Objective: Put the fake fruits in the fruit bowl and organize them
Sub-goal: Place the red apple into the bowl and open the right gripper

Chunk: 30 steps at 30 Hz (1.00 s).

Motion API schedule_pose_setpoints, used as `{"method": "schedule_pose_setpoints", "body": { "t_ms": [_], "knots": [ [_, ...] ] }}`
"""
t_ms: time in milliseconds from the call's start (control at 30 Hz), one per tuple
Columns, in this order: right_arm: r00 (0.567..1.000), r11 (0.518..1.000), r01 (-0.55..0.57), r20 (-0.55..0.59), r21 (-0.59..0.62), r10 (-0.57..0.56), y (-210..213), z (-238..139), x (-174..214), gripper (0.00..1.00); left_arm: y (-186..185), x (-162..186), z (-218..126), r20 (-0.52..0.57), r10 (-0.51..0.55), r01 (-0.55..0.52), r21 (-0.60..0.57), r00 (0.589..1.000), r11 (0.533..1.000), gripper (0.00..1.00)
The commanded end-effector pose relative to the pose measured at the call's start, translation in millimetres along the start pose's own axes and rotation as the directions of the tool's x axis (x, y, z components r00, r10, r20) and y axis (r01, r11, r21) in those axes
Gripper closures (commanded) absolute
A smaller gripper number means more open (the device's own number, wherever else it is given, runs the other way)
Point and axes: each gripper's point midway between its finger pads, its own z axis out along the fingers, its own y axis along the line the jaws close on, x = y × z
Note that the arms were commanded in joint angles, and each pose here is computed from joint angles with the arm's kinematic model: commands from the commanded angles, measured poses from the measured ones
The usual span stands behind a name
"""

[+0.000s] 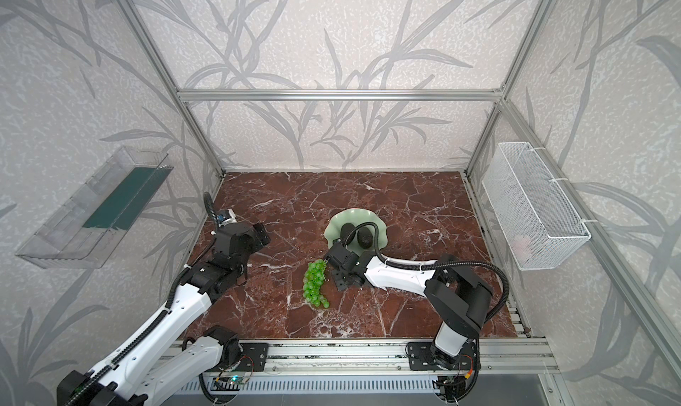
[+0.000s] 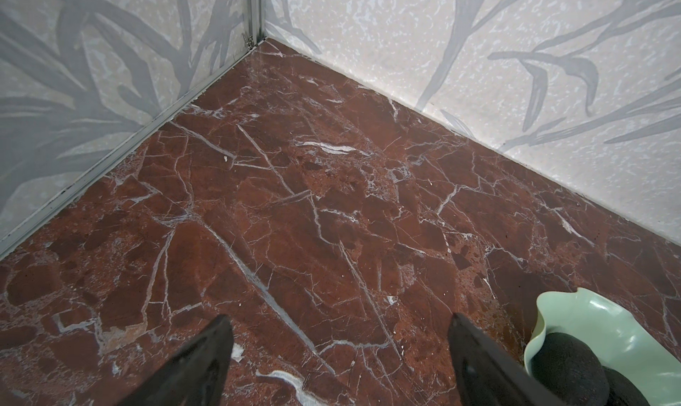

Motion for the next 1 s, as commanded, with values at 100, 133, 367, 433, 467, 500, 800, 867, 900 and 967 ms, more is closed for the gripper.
{"method": "schedule_pose_setpoints", "body": {
  "t_ms": [100,133,367,433,467,500,800,867,900,967],
  "knots": [
    [0.985,1.000,-0.001,0.174,0.010,0.000,-15,-80,-29,0.49,11,3,-2,-0.004,-0.010,0.009,-0.025,1.000,1.000,0.08],
    [0.974,1.000,0.001,0.225,0.016,-0.005,-18,-91,-36,0.50,11,3,-2,-0.002,-0.012,0.012,-0.025,1.000,1.000,0.08],
    [0.940,0.998,-0.024,0.341,0.053,0.004,-43,-97,-80,0.50,13,4,-4,-0.006,-0.030,0.030,-0.018,1.000,0.999,0.08],
    [0.935,0.998,-0.024,0.356,0.058,0.002,-45,-86,-93,0.50,15,4,-6,-0.007,-0.036,0.035,-0.020,0.999,0.999,0.08],
    [0.934,0.998,-0.028,0.356,0.059,0.005,-47,-82,-98,0.50,16,5,-7,-0.008,-0.038,0.038,-0.019,0.999,0.999,0.08],
    [0.936,0.997,-0.031,0.353,0.065,0.006,-49,-76,-103,0.50,17,5,-8,-0.009,-0.040,0.040,-0.019,0.999,0.999,0.08],
    [0.946,0.992,-0.034,0.325,0.119,-0.007,-64,-29,-118,0.50,25,8,-15,-0.004,-0.066,0.066,-0.022,0.998,0.998,0.08],
    [0.951,0.992,-0.039,0.310,0.123,-0.001,-66,-19,-118,0.49,26,10,-16,-0.010,-0.066,0.065,-0.020,0.998,0.998,0.08],
    [0.953,0.992,-0.041,0.302,0.122,0.002,-66,-14,-117,0.49,26,10,-16,-0.013,-0.066,0.066,-0.019,0.998,0.998,0.08],
    [0.959,0.992,-0.043,0.283,0.120,0.008,-66,-5,-115,0.49,26,12,-16,-0.022,-0.063,0.063,-0.021,0.998,0.998,0.08]
  ]
}}
